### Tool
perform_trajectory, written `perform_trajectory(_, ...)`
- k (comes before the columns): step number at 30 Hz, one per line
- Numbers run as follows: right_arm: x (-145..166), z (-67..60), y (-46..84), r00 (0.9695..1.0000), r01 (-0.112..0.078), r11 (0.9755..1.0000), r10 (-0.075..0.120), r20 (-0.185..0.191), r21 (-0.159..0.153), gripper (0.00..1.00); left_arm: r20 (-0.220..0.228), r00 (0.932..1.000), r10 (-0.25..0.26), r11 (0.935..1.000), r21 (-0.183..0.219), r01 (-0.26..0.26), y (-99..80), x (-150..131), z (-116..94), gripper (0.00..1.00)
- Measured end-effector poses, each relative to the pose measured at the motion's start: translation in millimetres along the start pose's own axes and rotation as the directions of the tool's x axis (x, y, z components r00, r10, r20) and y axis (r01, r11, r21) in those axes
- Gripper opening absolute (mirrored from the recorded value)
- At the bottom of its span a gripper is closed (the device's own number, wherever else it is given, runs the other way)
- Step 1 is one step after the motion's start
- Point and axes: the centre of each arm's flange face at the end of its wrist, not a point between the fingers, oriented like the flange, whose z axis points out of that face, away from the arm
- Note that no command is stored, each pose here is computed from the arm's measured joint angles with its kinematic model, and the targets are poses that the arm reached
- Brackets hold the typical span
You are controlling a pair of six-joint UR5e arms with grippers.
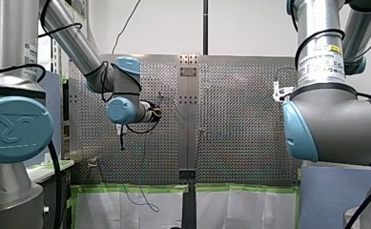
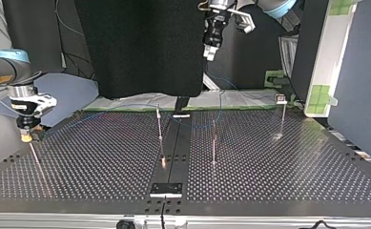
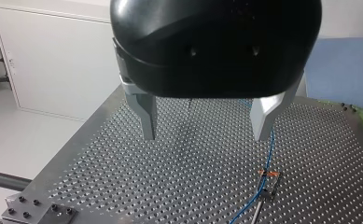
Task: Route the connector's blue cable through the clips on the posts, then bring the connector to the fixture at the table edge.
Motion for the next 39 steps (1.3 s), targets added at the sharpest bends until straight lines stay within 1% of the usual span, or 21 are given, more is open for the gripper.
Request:
perform_trajectory(12, -0.4, -0.4, 1.9, 1.0, 0.002, 0.9999, -0.002, 0.004, -0.013, 0.98, 0.0, 1.0, 0.001, 1.0, -0.006, -0.001, 0.3, 0.1, -0.5, 1.0)
perform_trajectory(25, -0.4, -0.9, 5.3, 1.0, 0.002, 0.999, -0.001, 0.007, -0.046, 0.98, -0.001, 1.0, 0.001, 1.0, -0.006, -0.001, 0.4, 0.2, -0.6, 1.0)
perform_trajectory(39, 1.8, -0.9, 4.0, 1.0, 0.003, 0.9989, -0.003, 0.002, -0.047, 0.98, 0.0, 1.0, 0.002, 1.0, -0.006, -0.002, 0.3, 0.1, -0.6, 1.0)
